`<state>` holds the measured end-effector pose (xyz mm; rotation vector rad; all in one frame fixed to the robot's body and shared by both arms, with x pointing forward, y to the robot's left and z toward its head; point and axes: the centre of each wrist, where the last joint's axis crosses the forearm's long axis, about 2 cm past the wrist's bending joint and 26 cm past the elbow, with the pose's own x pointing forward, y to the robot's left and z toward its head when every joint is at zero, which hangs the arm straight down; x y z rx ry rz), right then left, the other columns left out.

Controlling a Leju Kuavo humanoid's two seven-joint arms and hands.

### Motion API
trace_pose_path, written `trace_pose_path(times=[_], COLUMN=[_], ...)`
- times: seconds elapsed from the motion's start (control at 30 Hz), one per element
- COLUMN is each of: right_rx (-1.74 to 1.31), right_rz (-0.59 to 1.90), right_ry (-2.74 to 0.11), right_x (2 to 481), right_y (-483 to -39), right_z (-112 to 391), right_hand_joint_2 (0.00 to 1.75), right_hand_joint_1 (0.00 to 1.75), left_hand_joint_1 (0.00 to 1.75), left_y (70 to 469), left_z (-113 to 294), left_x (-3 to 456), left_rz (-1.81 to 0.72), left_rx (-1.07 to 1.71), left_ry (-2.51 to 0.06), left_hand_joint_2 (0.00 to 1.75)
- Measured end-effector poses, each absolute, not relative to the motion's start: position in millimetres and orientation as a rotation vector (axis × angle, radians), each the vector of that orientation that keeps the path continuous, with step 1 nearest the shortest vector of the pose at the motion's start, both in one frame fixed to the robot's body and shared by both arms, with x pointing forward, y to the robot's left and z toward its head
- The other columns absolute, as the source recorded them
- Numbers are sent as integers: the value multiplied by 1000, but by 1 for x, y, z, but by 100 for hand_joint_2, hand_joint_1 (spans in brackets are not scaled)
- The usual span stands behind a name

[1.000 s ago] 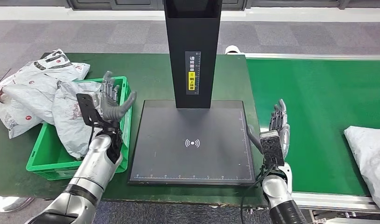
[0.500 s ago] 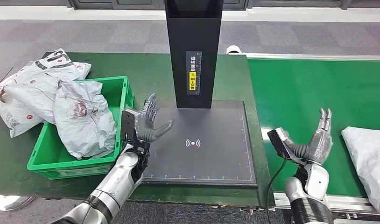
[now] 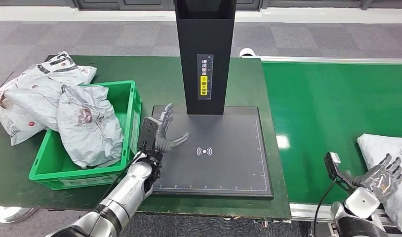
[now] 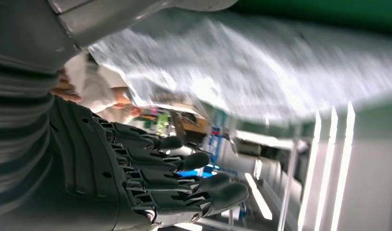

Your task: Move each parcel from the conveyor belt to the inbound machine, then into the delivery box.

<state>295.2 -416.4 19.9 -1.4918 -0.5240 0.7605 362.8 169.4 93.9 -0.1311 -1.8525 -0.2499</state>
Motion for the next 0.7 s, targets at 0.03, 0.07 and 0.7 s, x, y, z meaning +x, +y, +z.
trace_pose_path(times=[0.03, 0.07, 0.7], right_rx=[-1466, -1440, -1216], right_rz=[777, 794, 953], right_ry=[-476, -428, -21], right_x=[293, 291, 306], right_y=[-418, -420, -435], right_z=[17, 14, 20], right_hand_joint_2=[175, 175, 175], right_hand_joint_1=[0, 0, 0], left_hand_joint_1=[0, 0, 0], left_y=[169, 169, 168], left_z=[94, 94, 92], left_x=[363, 364, 368], left_rz=[-252, -255, -267], left_rx=[-130, -128, -89], left_ry=[-1849, -1845, -1816], left_hand_joint_2=[175, 175, 175])
